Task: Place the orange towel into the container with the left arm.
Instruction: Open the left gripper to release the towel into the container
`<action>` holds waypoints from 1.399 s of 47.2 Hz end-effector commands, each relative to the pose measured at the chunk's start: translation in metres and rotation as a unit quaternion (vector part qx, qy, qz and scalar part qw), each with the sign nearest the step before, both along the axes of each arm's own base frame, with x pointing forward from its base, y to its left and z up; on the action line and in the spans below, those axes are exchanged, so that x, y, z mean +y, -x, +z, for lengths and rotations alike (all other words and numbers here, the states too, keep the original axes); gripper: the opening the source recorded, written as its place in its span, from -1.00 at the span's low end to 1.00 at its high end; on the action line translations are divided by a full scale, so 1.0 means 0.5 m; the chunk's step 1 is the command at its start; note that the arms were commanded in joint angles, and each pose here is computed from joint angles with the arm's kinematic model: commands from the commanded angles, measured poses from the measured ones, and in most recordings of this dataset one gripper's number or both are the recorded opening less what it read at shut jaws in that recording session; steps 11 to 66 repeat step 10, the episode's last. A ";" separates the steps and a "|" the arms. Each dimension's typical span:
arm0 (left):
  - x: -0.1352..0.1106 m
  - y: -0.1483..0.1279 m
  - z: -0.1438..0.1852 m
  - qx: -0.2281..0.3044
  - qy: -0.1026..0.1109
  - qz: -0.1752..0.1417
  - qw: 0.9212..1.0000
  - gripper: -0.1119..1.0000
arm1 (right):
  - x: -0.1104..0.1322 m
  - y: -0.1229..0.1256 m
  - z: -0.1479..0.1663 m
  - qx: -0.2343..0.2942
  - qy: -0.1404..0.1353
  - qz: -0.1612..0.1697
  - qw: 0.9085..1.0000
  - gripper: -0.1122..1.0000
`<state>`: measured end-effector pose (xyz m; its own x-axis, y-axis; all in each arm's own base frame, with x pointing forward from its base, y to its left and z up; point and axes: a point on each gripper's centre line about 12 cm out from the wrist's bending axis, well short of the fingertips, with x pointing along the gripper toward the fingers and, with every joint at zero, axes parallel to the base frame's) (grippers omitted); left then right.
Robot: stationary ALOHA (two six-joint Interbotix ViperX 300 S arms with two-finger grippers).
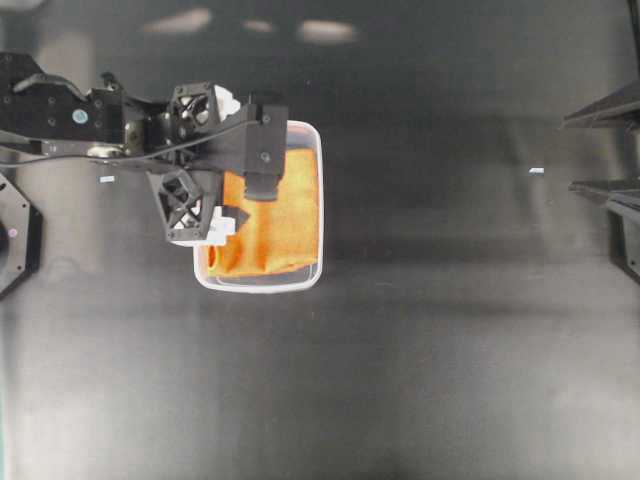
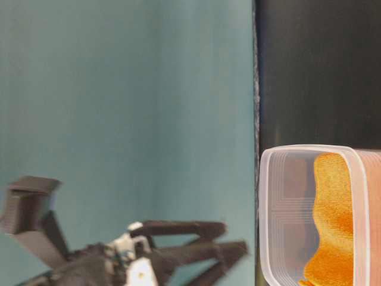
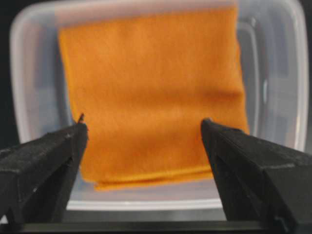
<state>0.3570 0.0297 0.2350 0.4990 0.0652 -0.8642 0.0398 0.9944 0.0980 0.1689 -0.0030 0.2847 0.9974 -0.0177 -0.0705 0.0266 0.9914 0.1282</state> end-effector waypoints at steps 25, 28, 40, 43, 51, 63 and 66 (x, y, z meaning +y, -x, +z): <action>-0.006 0.047 0.193 -0.150 -0.010 0.000 0.989 0.83 | 0.000 -0.002 0.007 -0.006 -0.002 0.000 1.000 0.57; -0.006 0.047 0.193 -0.150 -0.010 0.000 0.989 0.83 | 0.000 -0.002 0.007 -0.006 -0.002 0.000 1.000 0.57; -0.006 0.047 0.193 -0.150 -0.010 0.000 0.989 0.83 | 0.000 -0.002 0.007 -0.006 -0.002 0.000 1.000 0.57; -0.006 0.047 0.193 -0.150 -0.010 0.000 0.989 0.83 | 0.000 -0.002 0.007 -0.006 -0.002 0.000 1.000 0.57; -0.006 0.047 0.193 -0.150 -0.010 0.000 0.989 0.83 | 0.000 -0.002 0.007 -0.006 -0.002 0.000 1.000 0.57; -0.006 0.047 0.193 -0.150 -0.010 0.000 0.989 0.83 | 0.000 -0.002 0.007 -0.006 -0.002 0.000 1.000 0.57; -0.006 0.047 0.193 -0.150 -0.010 0.000 0.989 0.83 | 0.000 -0.002 0.007 -0.006 -0.002 0.000 1.000 0.57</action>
